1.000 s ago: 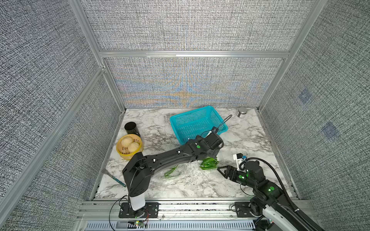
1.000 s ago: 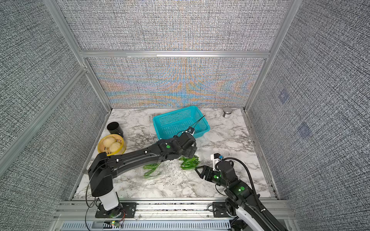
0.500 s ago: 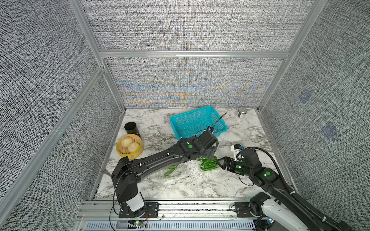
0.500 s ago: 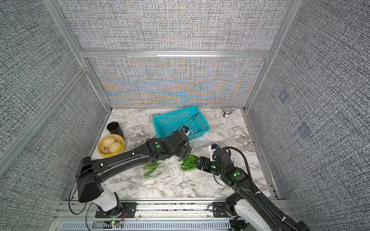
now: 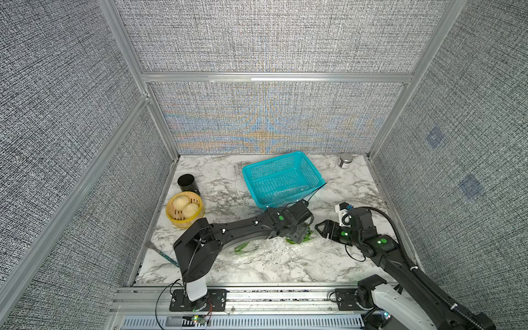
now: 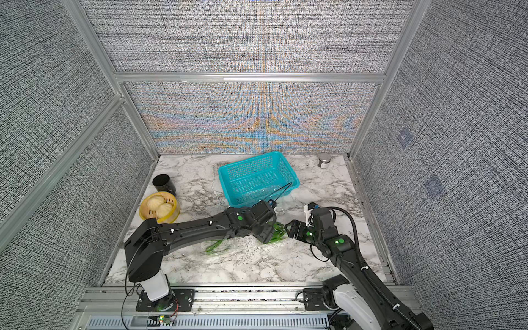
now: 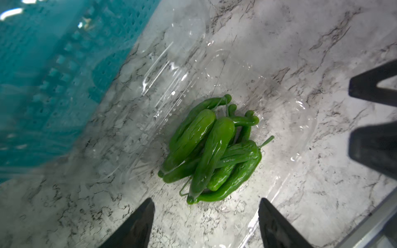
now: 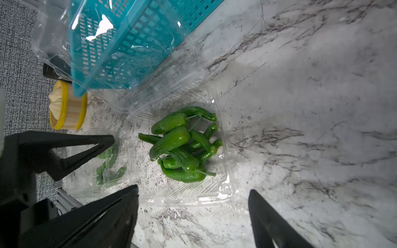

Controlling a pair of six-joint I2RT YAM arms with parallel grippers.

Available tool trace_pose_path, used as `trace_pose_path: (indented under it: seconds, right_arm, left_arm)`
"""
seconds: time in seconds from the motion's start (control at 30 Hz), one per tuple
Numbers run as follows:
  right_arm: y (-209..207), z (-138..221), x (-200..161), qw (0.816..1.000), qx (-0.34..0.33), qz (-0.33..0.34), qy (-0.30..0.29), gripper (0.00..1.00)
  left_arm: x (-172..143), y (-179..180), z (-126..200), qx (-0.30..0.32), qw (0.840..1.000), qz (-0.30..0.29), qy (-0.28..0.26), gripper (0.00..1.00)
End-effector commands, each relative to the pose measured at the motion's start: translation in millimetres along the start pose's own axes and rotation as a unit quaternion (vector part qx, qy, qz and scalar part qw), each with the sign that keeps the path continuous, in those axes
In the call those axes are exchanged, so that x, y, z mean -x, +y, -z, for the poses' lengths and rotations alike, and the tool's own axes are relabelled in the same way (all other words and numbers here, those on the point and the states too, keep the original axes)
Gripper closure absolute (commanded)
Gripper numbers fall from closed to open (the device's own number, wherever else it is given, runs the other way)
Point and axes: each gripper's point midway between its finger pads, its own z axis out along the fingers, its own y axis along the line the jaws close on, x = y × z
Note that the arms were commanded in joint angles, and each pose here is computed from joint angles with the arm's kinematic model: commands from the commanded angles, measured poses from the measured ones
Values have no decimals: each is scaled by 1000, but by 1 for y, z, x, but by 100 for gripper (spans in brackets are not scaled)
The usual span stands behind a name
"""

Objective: Take small green peppers out of containers
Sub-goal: Pick up the green pepper from the packing box.

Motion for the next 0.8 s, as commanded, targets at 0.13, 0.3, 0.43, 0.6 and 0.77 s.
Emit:
trace_pose_path:
  seconds: [0.13,0.3,0.43,0.6,0.77]
  right_arm:
    - [-1,-6,-9,1000,21,-6,11,20]
    - [-4,-9,-12,1000,23,-9,12,20]
    - [-5,-13,-16,999,31,-16,15,19]
    - [-7,-16,-20,999,34,-21,16,19]
    - [-6,-16,-20,999,38,-22,16,19]
  left_arm:
    - [13,-11,-26,-14,1000,-5,-17,38]
    - [0,-8,-45,-4,1000,-9,0,50]
    - [-4,-6,-52,3,1000,-10,4,55]
    - [-4,-9,-56,-2,1000,-15,7,73]
    - [3,-8,-41,-2,1000,-20,-3,87]
